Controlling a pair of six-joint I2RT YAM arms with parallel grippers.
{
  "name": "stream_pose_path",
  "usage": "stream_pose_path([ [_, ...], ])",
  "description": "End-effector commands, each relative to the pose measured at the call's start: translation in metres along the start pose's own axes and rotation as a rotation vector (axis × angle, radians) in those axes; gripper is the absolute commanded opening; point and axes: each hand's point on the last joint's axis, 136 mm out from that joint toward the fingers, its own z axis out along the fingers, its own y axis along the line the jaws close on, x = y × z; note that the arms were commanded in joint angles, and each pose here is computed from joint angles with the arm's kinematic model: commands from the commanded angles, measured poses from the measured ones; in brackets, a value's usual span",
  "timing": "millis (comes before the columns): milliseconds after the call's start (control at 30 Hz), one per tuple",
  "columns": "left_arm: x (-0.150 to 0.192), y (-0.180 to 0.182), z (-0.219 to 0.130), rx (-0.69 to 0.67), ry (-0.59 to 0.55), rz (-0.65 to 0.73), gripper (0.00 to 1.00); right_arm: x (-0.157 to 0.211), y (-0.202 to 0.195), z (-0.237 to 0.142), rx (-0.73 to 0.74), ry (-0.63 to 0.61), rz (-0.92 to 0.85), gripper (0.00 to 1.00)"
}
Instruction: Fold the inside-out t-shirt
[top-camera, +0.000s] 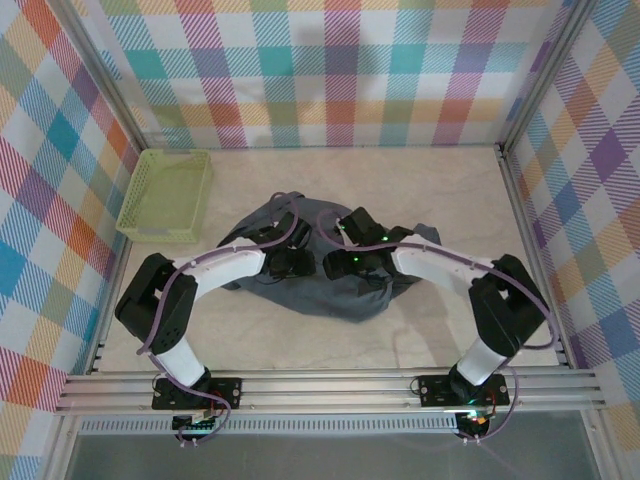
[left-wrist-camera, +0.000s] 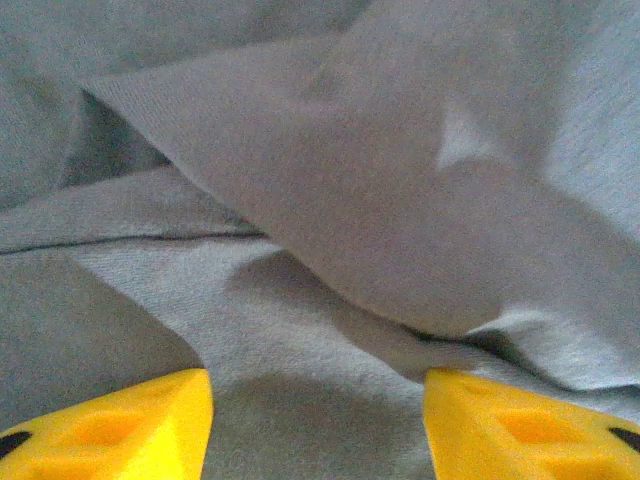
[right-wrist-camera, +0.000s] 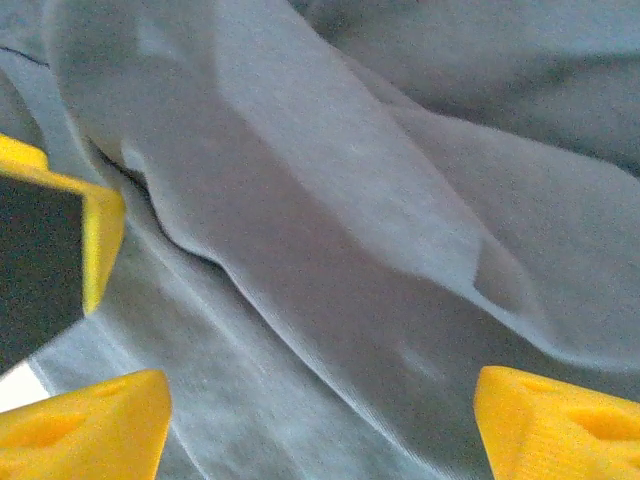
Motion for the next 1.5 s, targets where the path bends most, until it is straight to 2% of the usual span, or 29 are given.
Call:
stream_pose_path([
  [0,0.005,0.003,0.008,0.016,0.012,-0.009,0.47,-0.02,0.013,0.009,-0.024,-0.036,-0.066,0.74],
  [167,0.013,0.007,0.008,0.033,0.012,-0.016,0.32,-0.034,0.006,0.027,0.037,-0.024,-0.068,0.6],
  [400,0.035,0.026,0.008,0.028,0.013,-0.049,0.3,-0.041,0.01,0.046,0.036,0.019,-0.076,0.36],
  [433,0.039,0.03,0.008,0.023,0.014,-0.054,0.3,-0.041,0.014,0.045,0.019,0.019,-0.079,0.36],
  [533,0.037,0.031,0.003,0.045,-0.025,-0.069,0.31,-0.04,0.024,0.033,-0.043,-0.004,-0.078,0.49],
  [667,0.04,0.038,-0.001,0.057,-0.06,-0.105,0.32,-0.03,0.033,0.026,-0.108,0.005,-0.087,0.59],
  [767,0.044,0.04,0.002,0.07,-0.06,-0.126,0.32,-0.023,0.027,0.041,-0.07,0.046,-0.075,0.6],
  [933,0.051,0.046,0.004,0.064,-0.052,-0.147,0.32,-0.027,0.02,0.06,-0.012,0.079,-0.054,0.56],
  [1000,0.054,0.048,0.004,0.061,-0.05,-0.15,0.32,-0.029,0.018,0.065,0.008,0.083,-0.049,0.49],
  [1167,0.062,0.057,0.007,0.038,-0.041,-0.158,0.32,-0.045,0.011,0.058,0.064,0.04,-0.042,0.1],
  [1233,0.064,0.06,0.008,0.031,-0.038,-0.158,0.32,-0.055,0.003,0.044,0.107,-0.004,-0.032,0.0],
  [1333,0.064,0.062,0.006,0.025,-0.043,-0.155,0.32,-0.07,-0.001,0.016,0.109,-0.078,-0.014,0.0],
  [1467,0.058,0.06,0.001,0.029,-0.063,-0.139,0.33,-0.081,0.011,-0.017,0.041,-0.144,-0.022,0.0],
])
